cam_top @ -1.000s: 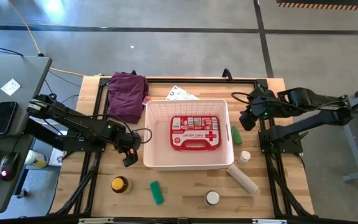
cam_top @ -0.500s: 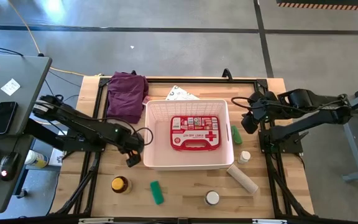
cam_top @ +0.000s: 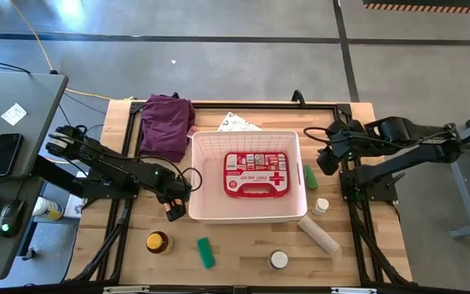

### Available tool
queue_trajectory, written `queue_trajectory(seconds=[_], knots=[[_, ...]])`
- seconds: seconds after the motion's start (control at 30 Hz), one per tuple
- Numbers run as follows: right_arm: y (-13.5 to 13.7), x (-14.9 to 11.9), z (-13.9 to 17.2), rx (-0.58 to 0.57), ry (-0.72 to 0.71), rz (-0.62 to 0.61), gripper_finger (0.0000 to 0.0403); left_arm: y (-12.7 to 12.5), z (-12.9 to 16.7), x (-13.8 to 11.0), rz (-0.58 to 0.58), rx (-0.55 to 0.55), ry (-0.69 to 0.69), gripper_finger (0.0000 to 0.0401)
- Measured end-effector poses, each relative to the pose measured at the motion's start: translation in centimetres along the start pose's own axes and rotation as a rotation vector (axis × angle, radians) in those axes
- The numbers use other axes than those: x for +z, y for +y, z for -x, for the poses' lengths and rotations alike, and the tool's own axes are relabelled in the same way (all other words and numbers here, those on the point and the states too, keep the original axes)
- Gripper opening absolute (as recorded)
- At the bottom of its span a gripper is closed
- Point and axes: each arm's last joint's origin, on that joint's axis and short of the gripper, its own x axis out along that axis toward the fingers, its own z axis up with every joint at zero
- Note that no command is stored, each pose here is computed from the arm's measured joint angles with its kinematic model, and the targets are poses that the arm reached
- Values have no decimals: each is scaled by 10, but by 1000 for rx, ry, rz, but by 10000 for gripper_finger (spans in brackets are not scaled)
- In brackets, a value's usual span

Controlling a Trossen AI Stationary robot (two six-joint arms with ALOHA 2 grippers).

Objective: Pick & place medical supplies in basket/bin
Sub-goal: Put the orange medicine bottle into the white bin

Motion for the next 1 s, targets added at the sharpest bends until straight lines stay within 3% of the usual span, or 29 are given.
queue_trajectory(seconds=[0.53, 0.73, 1.0], knots=[[-1, 2, 0, -51, -56, -22, 177, 1, 0, -2, -97, -17, 47, 396], [-2, 2, 0, -57, -62, -22, 177, 2, 0, -4, -113, -6, 59, 346], [-2, 2, 0, -61, -67, -21, 177, 2, 1, -5, -112, -14, 93, 343]])
